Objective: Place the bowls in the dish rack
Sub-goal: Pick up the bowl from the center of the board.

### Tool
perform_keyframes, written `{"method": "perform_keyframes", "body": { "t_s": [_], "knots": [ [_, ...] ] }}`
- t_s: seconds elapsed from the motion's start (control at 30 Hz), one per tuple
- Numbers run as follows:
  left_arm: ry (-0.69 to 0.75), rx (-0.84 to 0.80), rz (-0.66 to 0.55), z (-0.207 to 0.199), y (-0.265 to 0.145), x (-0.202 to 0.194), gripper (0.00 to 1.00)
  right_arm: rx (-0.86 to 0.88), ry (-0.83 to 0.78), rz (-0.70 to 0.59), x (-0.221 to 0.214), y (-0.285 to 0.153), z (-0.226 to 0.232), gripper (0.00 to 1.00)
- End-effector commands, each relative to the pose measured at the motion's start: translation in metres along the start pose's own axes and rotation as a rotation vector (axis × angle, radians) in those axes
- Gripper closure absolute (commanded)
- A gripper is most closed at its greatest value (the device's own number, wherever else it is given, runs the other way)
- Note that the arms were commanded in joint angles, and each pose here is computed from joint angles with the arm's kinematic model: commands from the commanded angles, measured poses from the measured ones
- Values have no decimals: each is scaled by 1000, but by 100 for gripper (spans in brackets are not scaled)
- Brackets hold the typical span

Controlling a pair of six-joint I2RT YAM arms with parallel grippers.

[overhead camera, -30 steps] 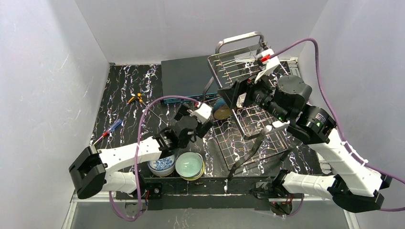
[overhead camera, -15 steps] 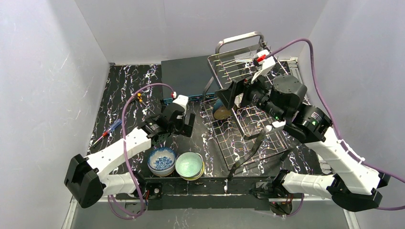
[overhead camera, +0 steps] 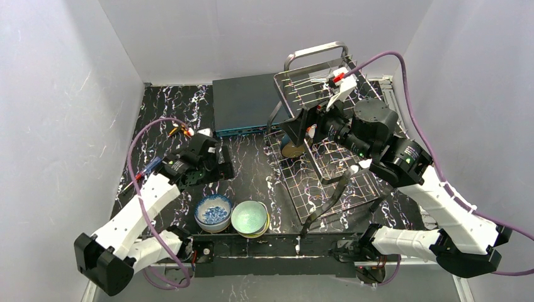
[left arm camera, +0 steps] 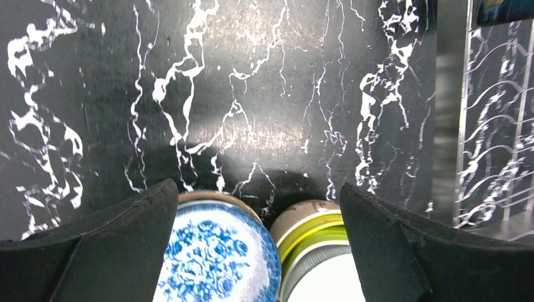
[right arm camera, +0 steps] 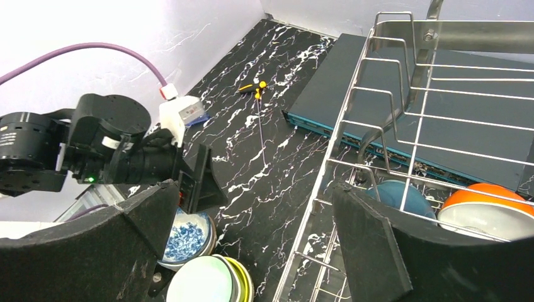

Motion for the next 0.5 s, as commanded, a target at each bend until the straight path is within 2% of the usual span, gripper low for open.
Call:
{"method": "perform_keyframes", "body": {
  "t_s": [0.0,0.07,0.17,0.47],
  "knots": [
    [-223,10,31,8,-20,-14,3,57,21,-40,9,-1,11,1],
    [-301,5,36,11,-23,-19,5,61,21,-41,11,-2,12,1],
    [-406,9,73,12,-27,-25,14,64,22,-46,12,-3,12,1],
    [-667,48,318,-1,-16,-49,29,62,23,-39,7,0,10,1]
  ]
}}
Point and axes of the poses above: each gripper's point midway between its finger pads, its own y axis out along the fingers, its own z axis along the line the jaws close on, x = y × z, the point moved 6 cm from there along -y, back along the fingers, and after that the axes turned 14 degrees about y, right-handed, at the moved point
